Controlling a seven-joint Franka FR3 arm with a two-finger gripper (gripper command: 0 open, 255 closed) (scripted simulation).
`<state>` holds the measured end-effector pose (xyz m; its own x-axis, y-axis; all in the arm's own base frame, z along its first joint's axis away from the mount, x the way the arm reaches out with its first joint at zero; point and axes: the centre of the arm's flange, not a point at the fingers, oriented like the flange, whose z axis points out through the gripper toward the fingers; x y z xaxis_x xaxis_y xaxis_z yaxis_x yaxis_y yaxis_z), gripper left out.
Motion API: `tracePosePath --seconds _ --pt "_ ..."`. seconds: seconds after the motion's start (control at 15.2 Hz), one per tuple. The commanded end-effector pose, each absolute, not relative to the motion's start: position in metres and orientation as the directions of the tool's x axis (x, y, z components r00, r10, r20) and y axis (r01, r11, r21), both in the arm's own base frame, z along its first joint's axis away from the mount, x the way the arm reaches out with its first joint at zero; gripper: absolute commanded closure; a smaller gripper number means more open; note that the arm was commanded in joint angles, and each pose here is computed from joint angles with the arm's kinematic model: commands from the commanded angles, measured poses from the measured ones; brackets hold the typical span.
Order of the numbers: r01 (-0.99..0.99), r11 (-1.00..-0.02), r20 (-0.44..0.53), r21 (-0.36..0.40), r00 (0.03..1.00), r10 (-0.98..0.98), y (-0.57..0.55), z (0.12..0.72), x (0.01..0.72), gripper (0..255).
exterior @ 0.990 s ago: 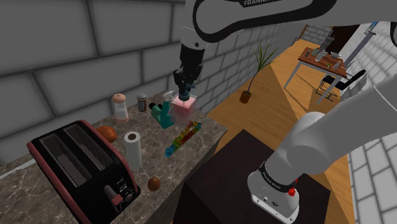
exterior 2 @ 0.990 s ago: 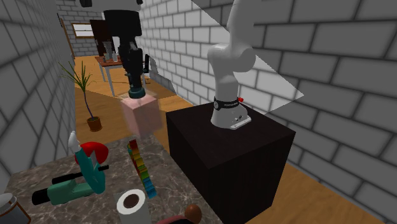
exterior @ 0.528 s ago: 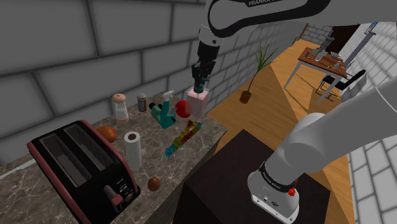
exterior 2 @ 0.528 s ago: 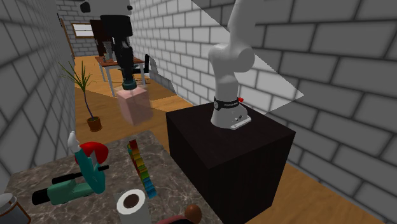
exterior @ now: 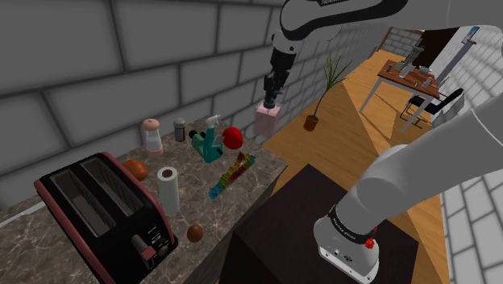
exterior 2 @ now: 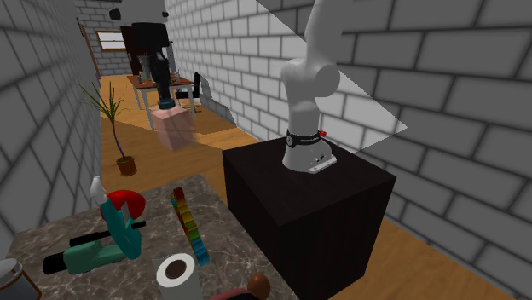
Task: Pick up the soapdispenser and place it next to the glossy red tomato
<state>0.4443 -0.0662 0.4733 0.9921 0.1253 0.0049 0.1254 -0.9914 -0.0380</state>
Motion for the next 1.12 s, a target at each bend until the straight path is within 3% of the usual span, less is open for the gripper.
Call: tracePosePath --seconds 0.0,0.59,1.06 --pt "0.127 -0.991 0.005 -0.037 0.992 0.127 -0.091 0.473 0.446 255" --pt "0.127 -0.991 0.005 -0.037 0.992 0.127 -0.214 0.473 0.455 255" --pt "0.127 -0.991 0.005 -0.037 0.992 0.127 -0.214 0.436 0.455 255"
